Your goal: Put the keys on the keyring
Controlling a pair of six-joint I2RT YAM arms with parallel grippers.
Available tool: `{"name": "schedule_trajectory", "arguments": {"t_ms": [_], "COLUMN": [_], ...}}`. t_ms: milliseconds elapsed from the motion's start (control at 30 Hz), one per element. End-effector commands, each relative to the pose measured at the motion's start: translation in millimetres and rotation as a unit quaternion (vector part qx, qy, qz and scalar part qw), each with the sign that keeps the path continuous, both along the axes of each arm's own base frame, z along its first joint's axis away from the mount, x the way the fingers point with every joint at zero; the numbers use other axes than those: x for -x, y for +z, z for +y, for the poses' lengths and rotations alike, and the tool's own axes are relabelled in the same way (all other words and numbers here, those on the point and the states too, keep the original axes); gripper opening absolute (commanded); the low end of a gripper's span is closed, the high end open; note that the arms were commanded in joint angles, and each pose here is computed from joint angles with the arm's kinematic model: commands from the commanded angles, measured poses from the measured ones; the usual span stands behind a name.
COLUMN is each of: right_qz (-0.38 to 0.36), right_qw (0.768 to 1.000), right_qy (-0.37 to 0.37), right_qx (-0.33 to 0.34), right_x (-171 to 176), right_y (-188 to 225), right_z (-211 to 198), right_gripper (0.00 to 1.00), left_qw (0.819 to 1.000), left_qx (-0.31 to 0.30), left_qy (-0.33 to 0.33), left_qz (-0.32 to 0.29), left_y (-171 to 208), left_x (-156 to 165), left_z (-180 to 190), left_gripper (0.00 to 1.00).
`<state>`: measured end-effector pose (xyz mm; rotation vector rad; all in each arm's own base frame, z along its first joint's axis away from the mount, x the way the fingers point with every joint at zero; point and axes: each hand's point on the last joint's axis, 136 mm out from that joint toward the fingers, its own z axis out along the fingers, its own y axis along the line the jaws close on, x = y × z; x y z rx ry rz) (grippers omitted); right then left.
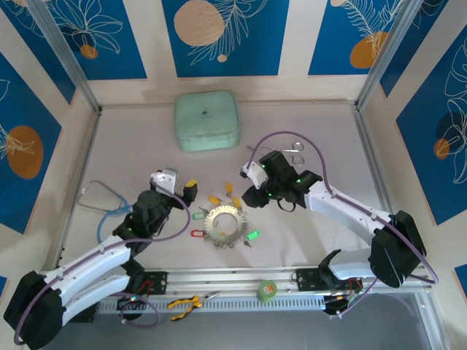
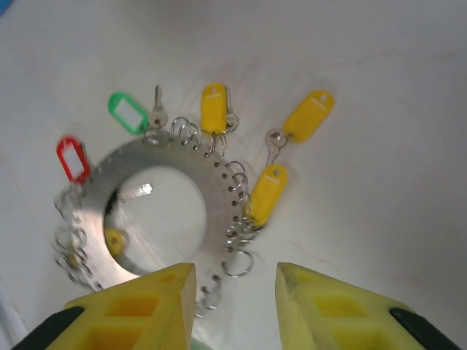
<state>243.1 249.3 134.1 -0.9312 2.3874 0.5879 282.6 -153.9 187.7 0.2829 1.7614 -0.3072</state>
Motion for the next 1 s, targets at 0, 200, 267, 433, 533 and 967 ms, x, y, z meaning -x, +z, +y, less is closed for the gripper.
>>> {"name": "schedule_trajectory", "arguments": {"t_ms": [0,200,267,433,533,967], "right_qz": [0.1,0.222,0.258,0.315,0.333,0.364], "right_qw": [0.979,0.93,0.916,0.897,0.89,0.879], "right_qy": [-0.172,-0.286,-0.296,-0.303,-0.301,-0.301], "right_qx": [-0.049,-0.065,-0.078,-0.073,-0.074,-0.06], "right_x": [-7.5,10.0,14.8,19.4,18.5,21.7], "right_y": [-9.6,-43.5,-54.1,-78.8,-90.3,-115.2], "right_z": [-4.9,-18.5,-14.8,-7.1,-2.0,2.5], "right_gripper": [0.34,0.35,0.35,0.35,0.35,0.23], "left_qw": [1.0,0.999,0.999,0.999,0.998,0.998], "left_qx": [0.004,0.011,0.015,0.027,0.037,0.041], "left_qy": [-0.005,0.004,0.006,0.017,0.024,0.024], "left_qz": [0.022,0.031,0.034,0.041,0.047,0.049], "left_y": [0.7,-5.9,-6.1,-7.6,-8.8,-7.3], "left_x": [-1.6,-6.1,-7.8,-8.7,-8.5,-9.4], "left_z": [-3.9,-4.9,-5.7,-3.3,-1.1,-2.6], "left_gripper": [0.84,0.84,0.83,0.83,0.83,0.83]}}
